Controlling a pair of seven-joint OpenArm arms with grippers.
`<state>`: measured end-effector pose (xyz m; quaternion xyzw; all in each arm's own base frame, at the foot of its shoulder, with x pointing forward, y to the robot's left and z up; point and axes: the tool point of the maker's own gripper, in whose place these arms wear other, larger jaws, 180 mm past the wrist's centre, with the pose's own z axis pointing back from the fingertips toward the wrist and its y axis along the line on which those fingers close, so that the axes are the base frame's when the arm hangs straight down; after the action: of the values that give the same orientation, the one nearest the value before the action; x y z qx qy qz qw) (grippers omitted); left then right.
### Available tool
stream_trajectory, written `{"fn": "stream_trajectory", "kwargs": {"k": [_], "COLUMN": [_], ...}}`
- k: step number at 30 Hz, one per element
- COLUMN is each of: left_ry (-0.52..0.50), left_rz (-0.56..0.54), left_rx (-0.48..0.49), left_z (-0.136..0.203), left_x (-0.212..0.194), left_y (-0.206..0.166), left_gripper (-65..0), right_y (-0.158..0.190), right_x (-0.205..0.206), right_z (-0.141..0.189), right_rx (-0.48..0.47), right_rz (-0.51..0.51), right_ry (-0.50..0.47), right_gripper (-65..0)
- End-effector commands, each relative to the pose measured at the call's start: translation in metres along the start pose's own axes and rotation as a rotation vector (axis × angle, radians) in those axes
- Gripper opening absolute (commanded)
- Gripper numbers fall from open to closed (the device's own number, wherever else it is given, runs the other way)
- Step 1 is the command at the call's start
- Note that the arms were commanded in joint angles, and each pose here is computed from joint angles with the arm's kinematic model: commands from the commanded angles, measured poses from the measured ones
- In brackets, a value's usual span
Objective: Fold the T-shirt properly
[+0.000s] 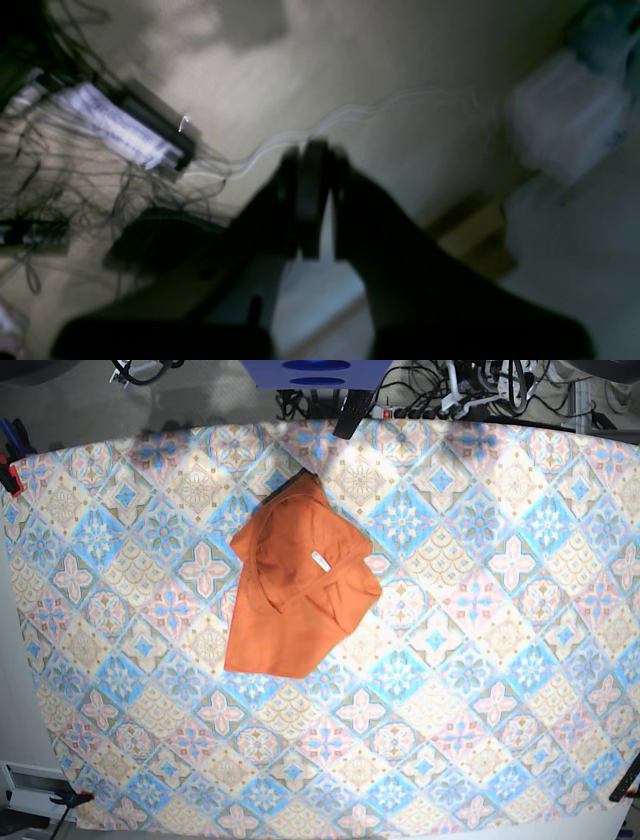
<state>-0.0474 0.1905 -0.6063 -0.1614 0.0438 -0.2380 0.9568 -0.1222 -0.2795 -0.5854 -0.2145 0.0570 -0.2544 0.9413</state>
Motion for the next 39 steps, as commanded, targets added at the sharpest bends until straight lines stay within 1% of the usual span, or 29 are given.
{"fn": "stream_trajectory", "kwargs": {"k": [1, 2, 4, 6, 7, 8, 9, 12, 14, 15, 16, 18, 21, 25, 28, 31, 39], "left_ry": [0.023, 0.005, 0.003, 0.008, -0.017, -0.037, -0.052, -0.121, -0.143, -0.145, -0.140, -0.131, -0.124, -0.117, -0.115, -0.114, -0.114], "left_rz": [0.020, 0.038, 0.073, 0.115, 0.143, 0.167, 0.185, 0.229, 0.227, 0.223, 0.217, 0.202, 0.179, 0.167, 0.162, 0.161, 0.163], "left_rx": [-0.021, -0.042, -0.079, -0.112, -0.137, -0.156, -0.165, -0.171, -0.147, -0.089, -0.028, 0.075, 0.146, 0.146, 0.147, 0.151, 0.155], "left_z": [-0.005, -0.012, -0.023, -0.029, -0.034, -0.036, -0.037, -0.036, -0.035, -0.036, -0.037, -0.039, -0.042, -0.043, -0.043, -0.043, -0.042], "left_x": [-0.012, -0.007, -0.006, -0.010, -0.002, 0.004, 0.007, 0.024, 0.037, 0.039, 0.037, 0.036, 0.038, 0.038, 0.038, 0.037, 0.037], "left_y": [-0.002, -0.007, -0.013, -0.018, -0.025, -0.031, -0.032, -0.029, -0.021, -0.010, 0.001, 0.016, 0.021, 0.019, 0.019, 0.021, 0.022], "left_gripper": [-61.5, -61.5, -61.5, -61.5, -61.5, -61.5, -61.5, -61.1, -61.1, -61.1, -61.1, -61.1, -61.0, -61.0, -61.0, -61.0, -61.0], "right_y": [-0.001, 0.006, 0.025, 0.051, 0.066, 0.079, 0.087, 0.102, 0.108, 0.114, 0.122, 0.130, 0.140, 0.143, 0.144, 0.147, 0.149], "right_x": [-0.018, -0.021, -0.023, -0.029, -0.031, -0.034, -0.036, -0.036, -0.032, -0.024, -0.005, 0.020, 0.033, 0.034, 0.040, 0.039, 0.038], "right_z": [-0.005, -0.010, -0.018, -0.022, -0.023, -0.023, -0.024, -0.025, -0.024, -0.023, -0.022, -0.020, -0.017, -0.016, -0.015, -0.013, -0.013], "right_rx": [-0.013, -0.001, 0.071, 0.180, 0.244, 0.287, 0.305, 0.317, 0.320, 0.327, 0.338, 0.351, 0.366, 0.370, 0.370, 0.375, 0.377], "right_rz": [0.014, 0.027, 0.059, 0.080, 0.090, 0.091, 0.087, 0.065, 0.058, 0.052, 0.036, 0.021, -0.008, -0.064, -0.083, -0.088, -0.076], "right_ry": [0.042, 0.050, 0.063, 0.091, 0.101, 0.109, 0.108, 0.087, 0.072, 0.054, 0.008, -0.043, -0.048, -0.047, -0.082, -0.098, -0.098], "right_gripper": [-61.6, -61.6, -61.6, -61.6, -61.6, -61.6, -61.6, -61.6, -61.5, -61.5, -61.4, -61.4, -61.4, -61.4, -61.4, -61.4, -61.4]}}
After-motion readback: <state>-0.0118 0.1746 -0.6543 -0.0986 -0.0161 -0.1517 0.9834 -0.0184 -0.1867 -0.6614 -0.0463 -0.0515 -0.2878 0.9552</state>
